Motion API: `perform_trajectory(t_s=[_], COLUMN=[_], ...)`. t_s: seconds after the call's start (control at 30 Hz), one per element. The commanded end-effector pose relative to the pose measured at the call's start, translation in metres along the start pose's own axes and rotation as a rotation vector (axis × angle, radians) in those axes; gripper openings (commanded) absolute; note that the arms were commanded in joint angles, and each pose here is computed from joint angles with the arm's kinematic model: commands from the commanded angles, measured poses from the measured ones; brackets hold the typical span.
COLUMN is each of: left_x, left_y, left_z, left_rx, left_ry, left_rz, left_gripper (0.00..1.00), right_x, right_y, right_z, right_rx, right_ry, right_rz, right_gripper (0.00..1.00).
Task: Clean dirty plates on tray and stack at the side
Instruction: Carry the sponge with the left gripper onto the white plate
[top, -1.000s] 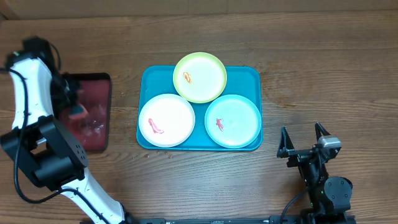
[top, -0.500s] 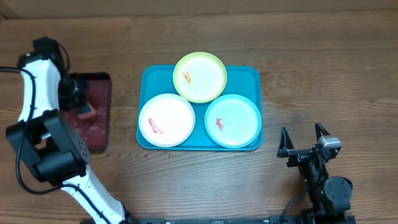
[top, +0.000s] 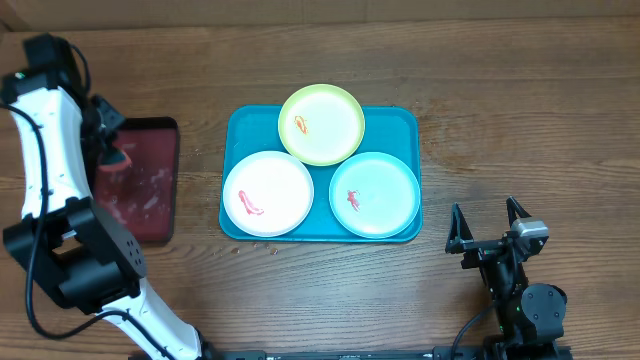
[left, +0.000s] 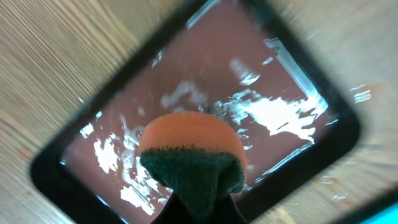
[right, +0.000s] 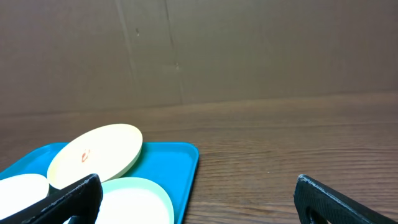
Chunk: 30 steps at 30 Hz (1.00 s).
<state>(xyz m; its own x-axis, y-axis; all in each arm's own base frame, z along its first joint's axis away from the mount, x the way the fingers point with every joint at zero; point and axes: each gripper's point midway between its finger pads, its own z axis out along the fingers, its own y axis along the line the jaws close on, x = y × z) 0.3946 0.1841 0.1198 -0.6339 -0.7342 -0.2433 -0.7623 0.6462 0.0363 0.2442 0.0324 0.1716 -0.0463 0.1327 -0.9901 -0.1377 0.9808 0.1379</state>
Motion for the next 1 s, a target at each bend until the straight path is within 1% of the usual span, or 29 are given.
perform_trajectory(t_s=[0.0, 0.07, 0.27, 0.37, 0.47, 0.53, 0.63, 0.73, 0.87, 0.97], left_x=[0.029, 0.025, -0.001, 0.005, 0.025, 0.046, 0.078, 0.113, 0.165, 0.198], left_y=[0.006, 0.006, 0.008, -0.005, -0.023, -0.035, -0.054, -0.08, -0.105, -0.119], left_z=[0.03, 0.019, -0.09, -0.132, -0.149, -0.149, -0.135, -0.105, -0.057, -0.026], left_rx=[-0.06, -0.055, 0.013, 0.114, 0.194, 0.217, 0.22, 0.221, 0.211, 0.216], left_ry=[0.094, 0.087, -0.028, -0.08, -0.06, 0.002, 0.094, 0.164, 0.26, 0.293], left_rz=[0.02, 0.02, 0.002, 0.043, 0.125, 0.189, 0.297, 0.447, 0.553, 0.588], left_gripper=[0.04, 0.04, 0.04, 0.04, 0.05, 0.04, 0.04, 0.04, 0.04, 0.04], right_x=[0.001, 0.001, 0.001, 0.002, 0.001, 0.001, 0.001, 0.001, 0.001, 0.001], right_y=[-0.002, -0.002, -0.002, -0.002, -0.002, -0.002, -0.002, -0.002, -0.002, -0.002], right_z=[0.0, 0.0, 0.0, 0.0, 0.0, 0.0, 0.0, 0.0, 0.0, 0.0], right_rx=[0.012, 0.012, 0.012, 0.012, 0.012, 0.012, 0.012, 0.012, 0.012, 0.012], right_ry=[-0.006, -0.006, -0.006, -0.005, -0.006, -0.006, -0.006, -0.006, -0.006, -0.006], right_rz=[0.005, 0.005, 0.005, 0.005, 0.005, 0.005, 0.005, 0.005, 0.005, 0.005], right_gripper=[1.0, 1.0, 1.0, 1.0, 1.0, 1.0, 1.0, 1.0, 1.0, 1.0])
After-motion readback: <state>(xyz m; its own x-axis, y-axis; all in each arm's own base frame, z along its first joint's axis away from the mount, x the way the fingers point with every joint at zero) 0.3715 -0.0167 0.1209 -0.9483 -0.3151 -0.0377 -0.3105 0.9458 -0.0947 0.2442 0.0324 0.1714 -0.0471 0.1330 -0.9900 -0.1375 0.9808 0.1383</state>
